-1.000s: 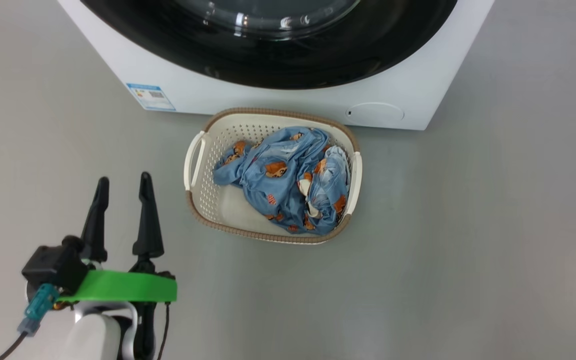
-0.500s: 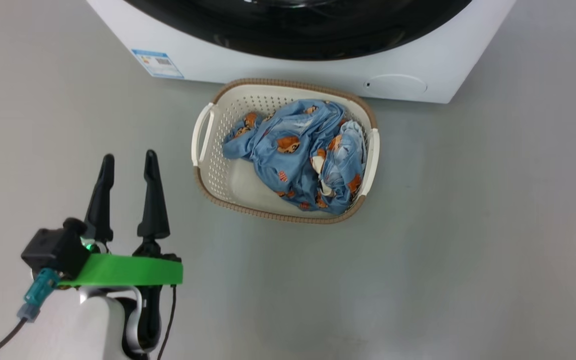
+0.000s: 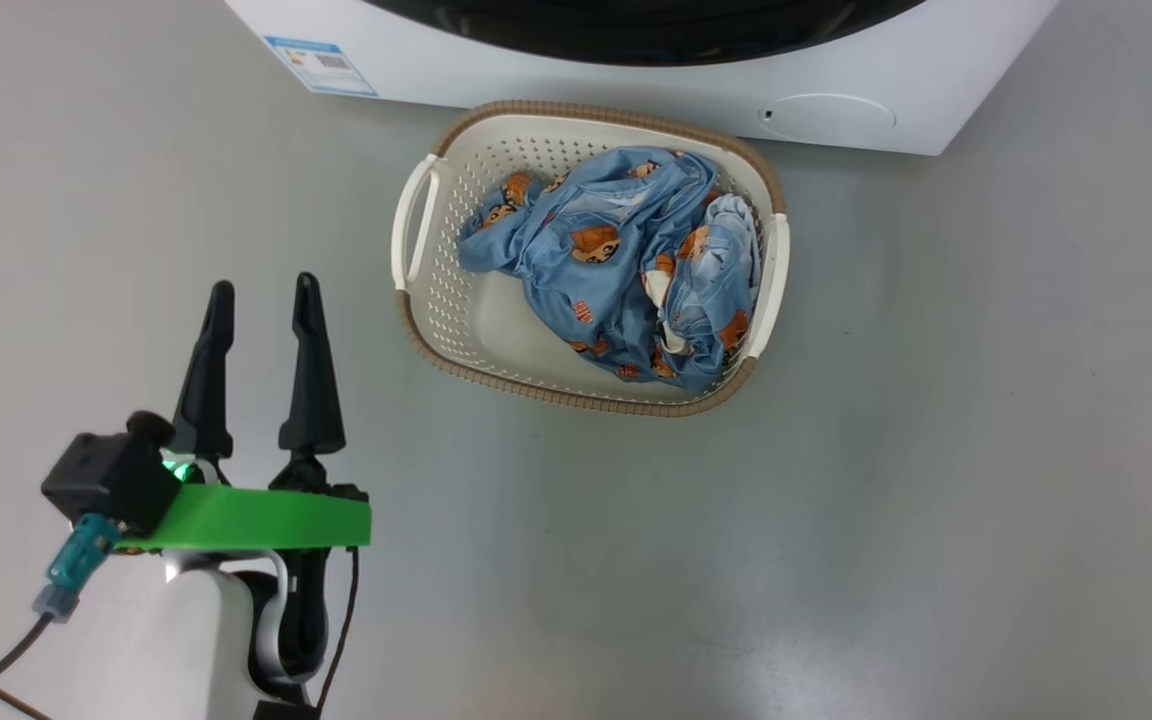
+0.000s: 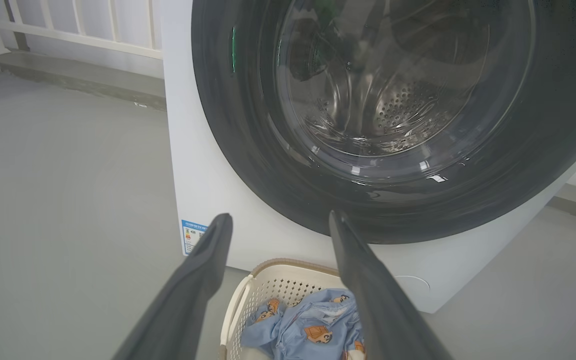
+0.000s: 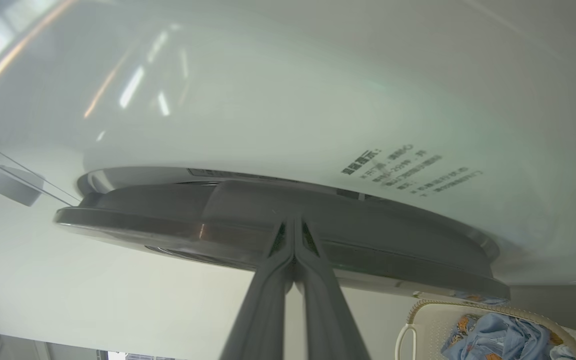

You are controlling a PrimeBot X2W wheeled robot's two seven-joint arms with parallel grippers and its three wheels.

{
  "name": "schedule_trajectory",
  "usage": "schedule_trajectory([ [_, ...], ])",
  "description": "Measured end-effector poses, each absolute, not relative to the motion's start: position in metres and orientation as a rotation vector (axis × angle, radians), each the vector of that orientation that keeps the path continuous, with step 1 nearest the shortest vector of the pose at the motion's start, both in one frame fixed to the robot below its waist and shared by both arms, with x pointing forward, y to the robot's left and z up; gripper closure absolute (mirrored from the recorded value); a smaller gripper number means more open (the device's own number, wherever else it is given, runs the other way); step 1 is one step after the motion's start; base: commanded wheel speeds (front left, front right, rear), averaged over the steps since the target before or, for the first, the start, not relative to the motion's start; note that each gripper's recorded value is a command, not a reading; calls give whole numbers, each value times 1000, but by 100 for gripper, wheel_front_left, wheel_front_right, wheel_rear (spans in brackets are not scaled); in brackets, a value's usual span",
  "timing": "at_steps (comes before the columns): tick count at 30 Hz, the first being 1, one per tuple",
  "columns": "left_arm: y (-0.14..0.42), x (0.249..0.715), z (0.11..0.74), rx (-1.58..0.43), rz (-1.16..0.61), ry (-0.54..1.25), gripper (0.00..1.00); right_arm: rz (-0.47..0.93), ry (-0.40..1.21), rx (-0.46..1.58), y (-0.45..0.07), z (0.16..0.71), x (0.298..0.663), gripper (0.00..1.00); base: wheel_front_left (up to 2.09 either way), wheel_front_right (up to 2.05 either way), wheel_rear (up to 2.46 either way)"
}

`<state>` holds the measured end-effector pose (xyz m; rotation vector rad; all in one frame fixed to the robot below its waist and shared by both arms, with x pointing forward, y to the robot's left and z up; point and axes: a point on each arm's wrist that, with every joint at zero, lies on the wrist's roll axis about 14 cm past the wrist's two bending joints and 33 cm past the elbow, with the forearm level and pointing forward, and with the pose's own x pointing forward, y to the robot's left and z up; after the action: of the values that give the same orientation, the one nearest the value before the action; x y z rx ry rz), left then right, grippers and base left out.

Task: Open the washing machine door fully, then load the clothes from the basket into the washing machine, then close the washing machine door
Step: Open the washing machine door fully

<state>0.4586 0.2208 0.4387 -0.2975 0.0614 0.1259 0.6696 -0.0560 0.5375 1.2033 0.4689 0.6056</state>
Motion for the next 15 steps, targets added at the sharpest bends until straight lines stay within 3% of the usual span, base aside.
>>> schedule_trajectory([
  [15, 227, 451, 434, -297, 149, 80, 0, 671, 462, 1182, -31, 556, 683, 100, 0, 0, 0],
])
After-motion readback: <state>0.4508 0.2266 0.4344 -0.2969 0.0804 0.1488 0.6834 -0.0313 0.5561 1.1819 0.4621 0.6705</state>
